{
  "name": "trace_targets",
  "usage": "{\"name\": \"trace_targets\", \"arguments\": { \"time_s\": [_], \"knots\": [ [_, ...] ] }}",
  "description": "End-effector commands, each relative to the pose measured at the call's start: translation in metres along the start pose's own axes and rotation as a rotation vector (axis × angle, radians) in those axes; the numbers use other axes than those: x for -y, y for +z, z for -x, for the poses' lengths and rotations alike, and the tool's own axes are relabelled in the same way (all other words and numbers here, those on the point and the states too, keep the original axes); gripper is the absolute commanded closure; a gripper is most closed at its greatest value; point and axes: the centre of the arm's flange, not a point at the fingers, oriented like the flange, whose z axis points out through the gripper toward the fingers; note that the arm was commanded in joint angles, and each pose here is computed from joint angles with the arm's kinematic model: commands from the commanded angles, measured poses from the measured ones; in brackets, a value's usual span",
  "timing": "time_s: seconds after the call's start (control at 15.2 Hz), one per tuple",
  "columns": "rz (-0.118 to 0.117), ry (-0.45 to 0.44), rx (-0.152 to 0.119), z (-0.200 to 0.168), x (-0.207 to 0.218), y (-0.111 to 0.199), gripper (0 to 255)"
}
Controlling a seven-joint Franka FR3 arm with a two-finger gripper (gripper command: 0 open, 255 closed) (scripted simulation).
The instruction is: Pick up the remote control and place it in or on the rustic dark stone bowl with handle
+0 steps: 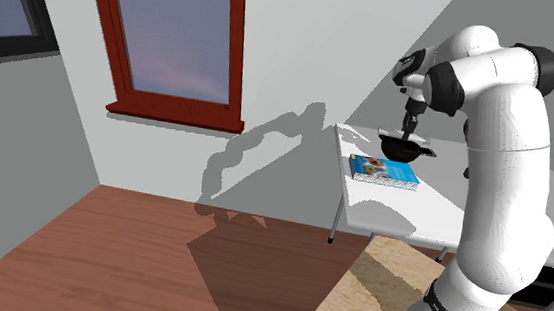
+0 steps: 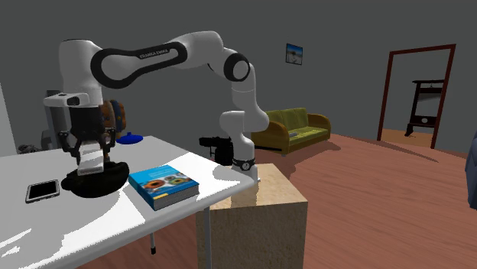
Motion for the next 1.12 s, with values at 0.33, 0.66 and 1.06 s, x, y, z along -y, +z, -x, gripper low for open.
{"name": "trace_targets", "arguments": {
  "time_s": [0.33,0.66,1.06],
  "knots": [
    [0.001,0.0,0.0,0.0,0.0,0.008,255],
    [0.001,0.0,0.0,0.0,0.0,0.008,0],
    [0.001,0.0,0.0,0.0,0.0,-0.031,0]
  ]
}}
